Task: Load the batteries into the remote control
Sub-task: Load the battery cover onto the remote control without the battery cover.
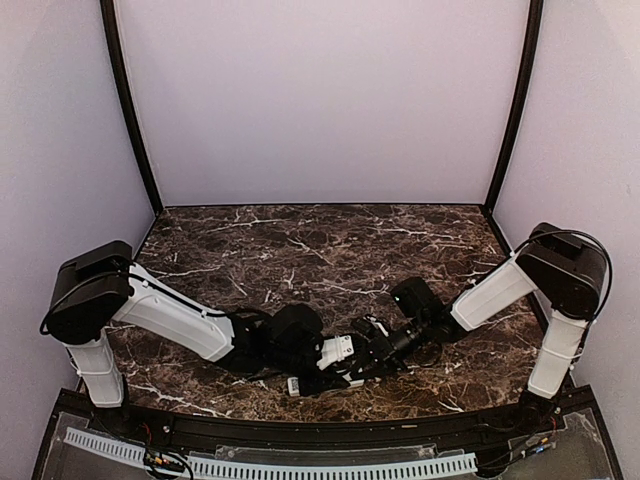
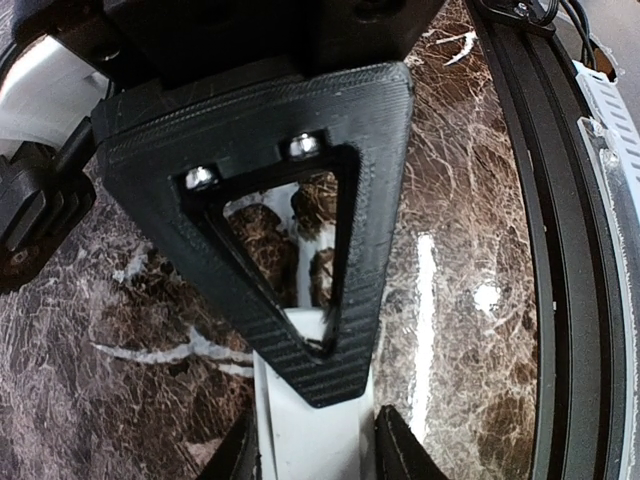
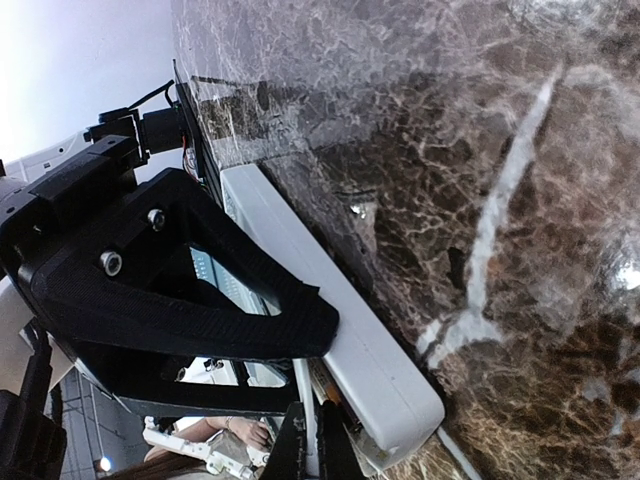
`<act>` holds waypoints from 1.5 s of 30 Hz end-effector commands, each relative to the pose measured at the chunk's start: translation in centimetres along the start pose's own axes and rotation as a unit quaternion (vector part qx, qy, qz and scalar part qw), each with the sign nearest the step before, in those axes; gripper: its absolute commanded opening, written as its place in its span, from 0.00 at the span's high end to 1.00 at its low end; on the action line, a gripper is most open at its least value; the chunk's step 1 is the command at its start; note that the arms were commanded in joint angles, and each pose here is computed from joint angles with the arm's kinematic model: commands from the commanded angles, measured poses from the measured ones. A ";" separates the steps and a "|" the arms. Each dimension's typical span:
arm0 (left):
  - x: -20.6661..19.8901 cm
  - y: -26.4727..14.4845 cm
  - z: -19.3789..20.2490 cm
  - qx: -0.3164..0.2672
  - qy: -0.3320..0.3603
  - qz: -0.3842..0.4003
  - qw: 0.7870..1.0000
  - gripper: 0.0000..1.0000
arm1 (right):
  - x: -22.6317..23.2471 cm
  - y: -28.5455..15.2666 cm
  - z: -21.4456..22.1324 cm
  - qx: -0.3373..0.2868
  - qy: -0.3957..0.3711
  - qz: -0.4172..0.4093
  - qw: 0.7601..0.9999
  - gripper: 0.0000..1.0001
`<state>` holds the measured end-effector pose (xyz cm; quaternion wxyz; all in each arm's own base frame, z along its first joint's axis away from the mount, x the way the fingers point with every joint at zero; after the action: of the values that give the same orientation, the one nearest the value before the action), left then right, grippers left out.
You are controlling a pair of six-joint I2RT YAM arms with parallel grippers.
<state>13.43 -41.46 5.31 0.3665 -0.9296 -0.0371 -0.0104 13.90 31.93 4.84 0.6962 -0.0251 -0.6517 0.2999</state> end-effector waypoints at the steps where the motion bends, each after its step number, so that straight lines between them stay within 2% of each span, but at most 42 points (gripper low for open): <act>1: -1.4 0.8 0.6 0.015 0.010 0.038 0.999 0.83 | -1.1 0.6 -0.2 -0.015 0.007 0.029 0.999 1.00; 5: -1.7 0.8 1.4 0.026 0.009 0.044 0.999 0.91 | -1.0 0.5 -0.2 -0.015 0.006 0.029 0.999 0.99; 9: -1.9 0.8 2.4 0.041 0.009 0.046 0.998 1.00 | -0.6 0.3 -0.4 -0.018 0.001 0.033 0.999 0.92; 31: -2.1 0.6 3.8 0.060 0.003 0.046 0.997 1.00 | 1.3 -1.8 -0.5 -0.038 -0.021 0.099 0.994 0.71; 45: -2.1 0.5 3.8 0.061 0.004 0.045 0.997 1.00 | 0.7 -2.4 -0.6 -0.047 -0.014 0.143 0.989 0.69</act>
<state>13.37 -41.41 5.24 0.3687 -0.9288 -0.0323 -0.0165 15.23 31.27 6.59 0.6513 -0.1123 -0.6658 0.3464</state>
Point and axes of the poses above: each gripper's point midway between its finger pads, its own y axis out along the fingers, its own x axis along the line the jaws close on, z = x × y, the point moved 3 cm from there along -y, back along the fingers, and after that the axes turned 5 degrees about y, right-handed, at the moved point
